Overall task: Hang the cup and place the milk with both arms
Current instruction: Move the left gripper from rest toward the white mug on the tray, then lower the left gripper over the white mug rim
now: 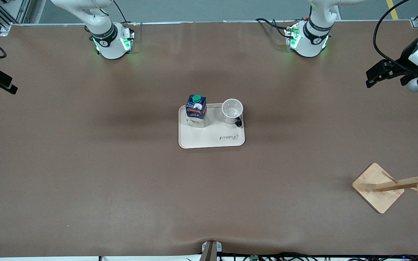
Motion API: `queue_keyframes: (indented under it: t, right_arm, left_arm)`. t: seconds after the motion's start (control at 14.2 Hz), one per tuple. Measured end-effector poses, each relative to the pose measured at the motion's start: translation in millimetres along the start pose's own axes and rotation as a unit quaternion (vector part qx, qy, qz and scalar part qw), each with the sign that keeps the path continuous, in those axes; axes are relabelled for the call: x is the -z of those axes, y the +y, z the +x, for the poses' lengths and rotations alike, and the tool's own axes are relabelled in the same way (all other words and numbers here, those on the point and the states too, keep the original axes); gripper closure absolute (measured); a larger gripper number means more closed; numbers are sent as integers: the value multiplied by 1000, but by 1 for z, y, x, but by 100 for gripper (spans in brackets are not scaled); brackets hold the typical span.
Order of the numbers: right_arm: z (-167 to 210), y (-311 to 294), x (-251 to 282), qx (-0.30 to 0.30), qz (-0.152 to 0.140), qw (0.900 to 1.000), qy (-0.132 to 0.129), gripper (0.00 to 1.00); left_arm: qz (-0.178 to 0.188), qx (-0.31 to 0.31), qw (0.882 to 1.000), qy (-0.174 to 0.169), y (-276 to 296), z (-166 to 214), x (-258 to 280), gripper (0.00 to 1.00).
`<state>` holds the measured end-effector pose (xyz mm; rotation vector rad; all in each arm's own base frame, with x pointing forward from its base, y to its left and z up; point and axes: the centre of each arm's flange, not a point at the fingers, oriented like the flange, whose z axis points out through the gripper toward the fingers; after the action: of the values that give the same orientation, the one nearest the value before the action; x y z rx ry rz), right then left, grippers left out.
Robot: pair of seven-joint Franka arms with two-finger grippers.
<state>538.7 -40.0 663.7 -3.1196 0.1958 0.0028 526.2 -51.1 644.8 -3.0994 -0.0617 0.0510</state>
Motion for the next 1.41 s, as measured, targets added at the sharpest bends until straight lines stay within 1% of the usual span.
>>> queue_keyframes:
  t: [0.21,0.42,0.56,0.7,0.91,1.13,1.27,1.41]
  right_arm:
    - [0,0,0,0,0,1000,0,0]
    - [1,0,-1,0,0,1000,-1,0]
    - [2,-1,-3,1,0,1000,-2,0]
    - [4,-4,-4,4,0,1000,3,0]
    - [8,-13,-3,11,1,1000,15,0]
    - [11,-16,-7,14,1,1000,15,0]
    - [16,-17,-13,14,0,1000,12,0]
    - [21,-17,-22,14,0,1000,5,0]
  left_arm:
    - [0,0,1000,0,0,0,0,0]
    - [-1,0,1000,9,0,0,8,0]
    - [-1,0,1000,4,1,5,3,0]
    - [0,-6,1000,-9,8,12,-10,0]
    - [3,-3,1000,-27,47,16,-30,0]
    - [10,1,999,-38,108,4,-52,0]
    - [8,-17,999,-39,140,-1,-83,0]
    - [-1,-31,999,-40,172,-8,-126,0]
